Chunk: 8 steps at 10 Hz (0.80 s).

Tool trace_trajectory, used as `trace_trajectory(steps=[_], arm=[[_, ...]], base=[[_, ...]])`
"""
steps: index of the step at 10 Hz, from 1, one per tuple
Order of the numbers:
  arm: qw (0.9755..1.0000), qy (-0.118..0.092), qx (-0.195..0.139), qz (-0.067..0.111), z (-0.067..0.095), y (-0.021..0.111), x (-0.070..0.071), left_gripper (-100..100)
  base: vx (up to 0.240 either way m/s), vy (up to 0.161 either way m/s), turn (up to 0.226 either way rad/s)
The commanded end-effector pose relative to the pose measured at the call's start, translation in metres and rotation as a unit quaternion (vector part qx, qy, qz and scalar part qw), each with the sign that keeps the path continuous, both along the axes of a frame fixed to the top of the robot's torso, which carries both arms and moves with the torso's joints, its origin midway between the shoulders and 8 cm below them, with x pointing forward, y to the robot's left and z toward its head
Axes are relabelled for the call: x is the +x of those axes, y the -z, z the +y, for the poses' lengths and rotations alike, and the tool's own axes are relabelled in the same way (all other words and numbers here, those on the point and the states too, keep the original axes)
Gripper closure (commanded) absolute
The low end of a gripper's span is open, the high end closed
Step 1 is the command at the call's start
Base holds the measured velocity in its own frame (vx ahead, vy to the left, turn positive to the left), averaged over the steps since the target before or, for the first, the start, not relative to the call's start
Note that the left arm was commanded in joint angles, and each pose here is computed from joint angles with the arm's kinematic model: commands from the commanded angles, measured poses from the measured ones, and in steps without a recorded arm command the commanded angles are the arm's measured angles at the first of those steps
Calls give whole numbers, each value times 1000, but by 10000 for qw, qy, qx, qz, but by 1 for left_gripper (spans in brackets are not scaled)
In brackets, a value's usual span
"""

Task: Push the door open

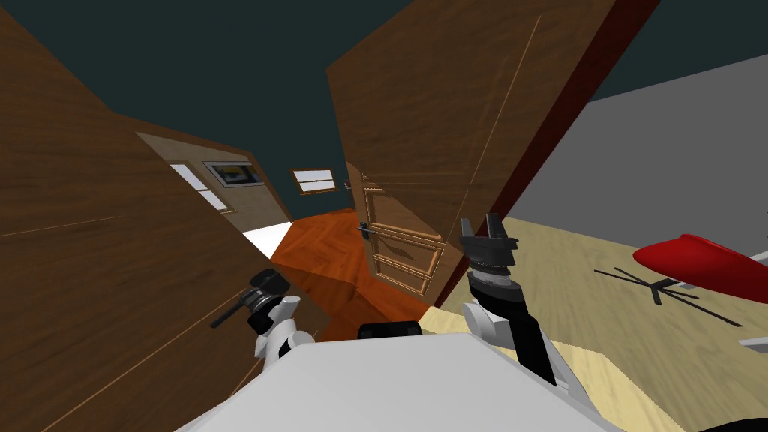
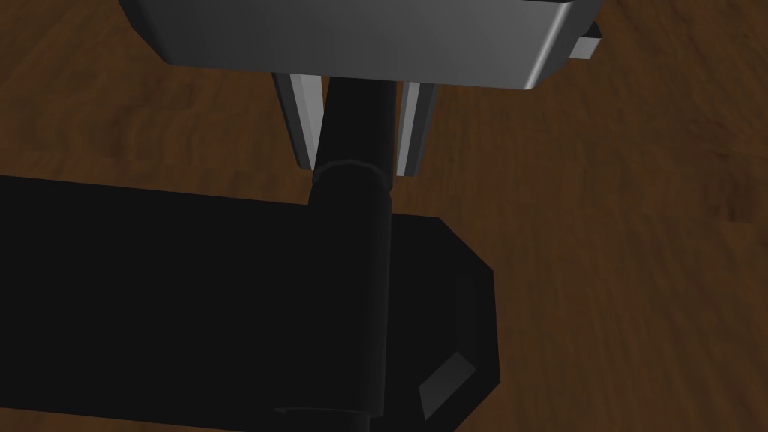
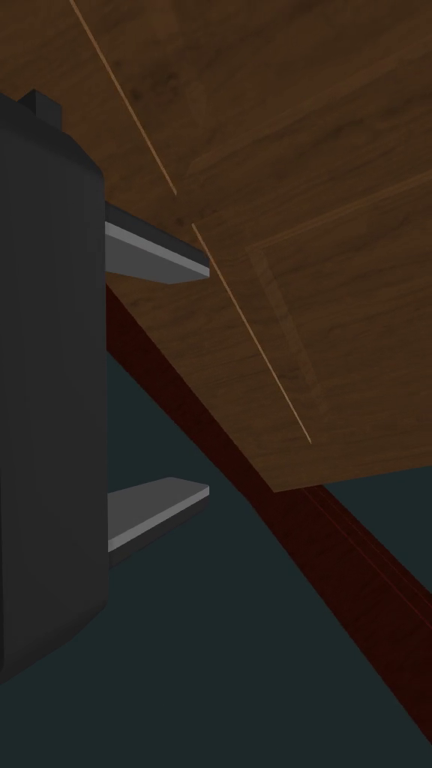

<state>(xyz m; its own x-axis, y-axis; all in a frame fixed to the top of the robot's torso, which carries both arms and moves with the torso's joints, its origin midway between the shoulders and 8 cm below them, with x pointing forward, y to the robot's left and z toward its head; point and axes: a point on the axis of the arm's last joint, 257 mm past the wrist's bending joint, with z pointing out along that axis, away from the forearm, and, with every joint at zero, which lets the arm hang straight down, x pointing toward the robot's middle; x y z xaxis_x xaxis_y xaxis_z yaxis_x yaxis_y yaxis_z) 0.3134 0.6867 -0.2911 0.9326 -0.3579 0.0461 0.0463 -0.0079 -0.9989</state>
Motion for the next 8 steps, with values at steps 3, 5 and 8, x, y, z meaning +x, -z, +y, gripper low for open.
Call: trace_trajectory(steps=[3,5,8], arm=[[9994,-340,11,6,3,-1,-17,100],[9987,-515,-35,35,2,4,-26,100],[9966,-811,106,-8,20,-10,-47,100]], base=[[57,93,-51],[46,105,-57],[48,83,-40]])
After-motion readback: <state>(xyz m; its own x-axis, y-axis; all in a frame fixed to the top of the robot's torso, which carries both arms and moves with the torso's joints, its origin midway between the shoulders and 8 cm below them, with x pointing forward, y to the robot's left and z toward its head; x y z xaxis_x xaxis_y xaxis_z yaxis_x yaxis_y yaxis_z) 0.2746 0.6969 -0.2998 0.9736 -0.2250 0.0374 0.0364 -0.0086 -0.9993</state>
